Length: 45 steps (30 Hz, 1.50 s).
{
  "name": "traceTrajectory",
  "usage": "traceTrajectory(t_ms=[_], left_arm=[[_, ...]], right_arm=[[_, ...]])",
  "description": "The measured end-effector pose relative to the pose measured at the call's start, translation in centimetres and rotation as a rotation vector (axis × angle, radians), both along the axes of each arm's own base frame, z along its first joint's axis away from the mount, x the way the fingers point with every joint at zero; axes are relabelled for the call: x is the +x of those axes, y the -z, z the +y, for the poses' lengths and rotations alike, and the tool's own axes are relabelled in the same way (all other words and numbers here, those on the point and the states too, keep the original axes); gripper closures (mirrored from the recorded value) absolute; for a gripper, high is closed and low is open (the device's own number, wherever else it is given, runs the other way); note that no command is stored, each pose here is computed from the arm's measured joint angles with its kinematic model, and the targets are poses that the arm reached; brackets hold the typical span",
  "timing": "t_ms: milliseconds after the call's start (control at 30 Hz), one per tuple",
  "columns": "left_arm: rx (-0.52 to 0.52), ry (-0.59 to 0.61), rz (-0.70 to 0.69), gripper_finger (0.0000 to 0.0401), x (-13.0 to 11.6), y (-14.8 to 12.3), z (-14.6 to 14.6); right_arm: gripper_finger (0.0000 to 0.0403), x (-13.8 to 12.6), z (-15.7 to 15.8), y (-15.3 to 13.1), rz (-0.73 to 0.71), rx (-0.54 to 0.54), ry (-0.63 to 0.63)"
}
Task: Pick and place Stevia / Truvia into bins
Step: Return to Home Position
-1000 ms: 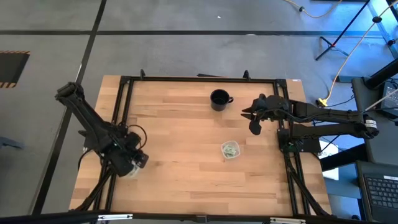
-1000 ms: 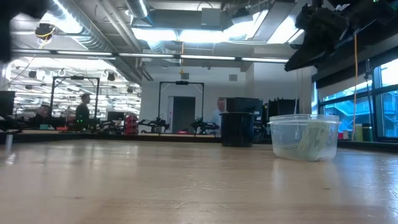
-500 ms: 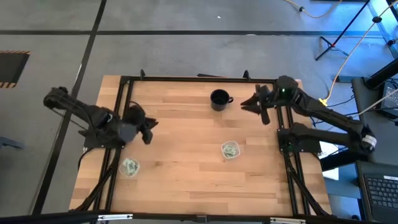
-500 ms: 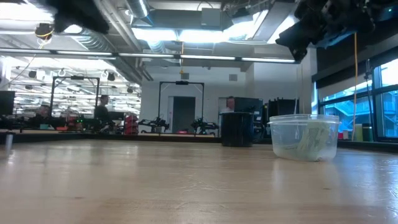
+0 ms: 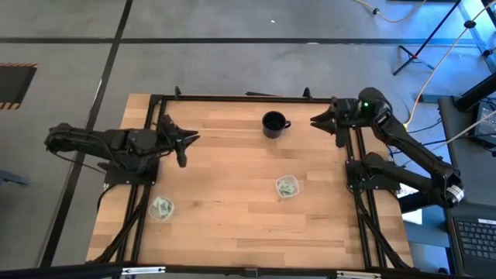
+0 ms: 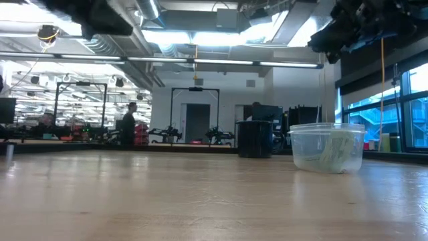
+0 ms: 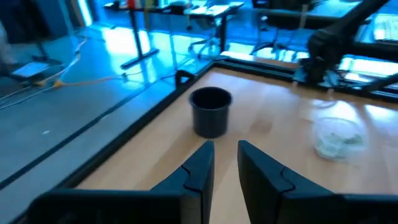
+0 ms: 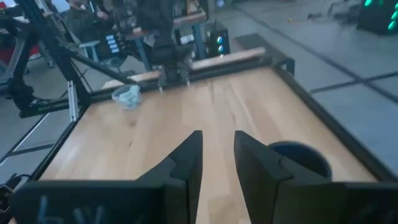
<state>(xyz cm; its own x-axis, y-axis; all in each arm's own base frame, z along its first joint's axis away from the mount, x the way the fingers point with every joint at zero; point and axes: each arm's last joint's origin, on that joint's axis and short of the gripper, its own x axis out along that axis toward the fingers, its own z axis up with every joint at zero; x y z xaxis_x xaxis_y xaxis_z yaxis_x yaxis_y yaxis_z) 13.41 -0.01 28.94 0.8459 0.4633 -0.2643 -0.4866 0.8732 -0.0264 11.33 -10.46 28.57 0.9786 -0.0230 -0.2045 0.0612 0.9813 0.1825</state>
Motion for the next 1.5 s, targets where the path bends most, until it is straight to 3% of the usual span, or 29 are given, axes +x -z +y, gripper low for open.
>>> traceTrajectory(t_ms=[233, 667, 1033, 1300, 1500], left_arm=[[0.03, 0.034, -0.163, 0.0336, -2.1, 3.5, 0.2], [0.032, 0.08, -0.334, 0.0336, -5.5, 7.3, 0.5], [0.005, 0.087, -0.295, 0.0336, -4.6, 10.1, 0.4], [-0.008, 0.113, -0.301, 0.0336, -4.2, 11.5, 0.3], [0.071, 0.074, -0.263, 0.0336, -4.2, 11.5, 0.4]], right_arm=[[0.0308, -1.3, 1.4, -0.9, -0.062, -0.065, 0.005], [0.0308, -4.0, 4.8, 3.0, -0.18, -0.051, 0.023], [0.0308, -5.9, 7.2, 4.1, -0.292, -0.067, 0.023], [0.0308, -5.8, 7.0, 4.4, -0.28, -0.05, 0.02], [0.0308, -5.8, 7.0, 4.8, -0.255, -0.042, 0.026]])
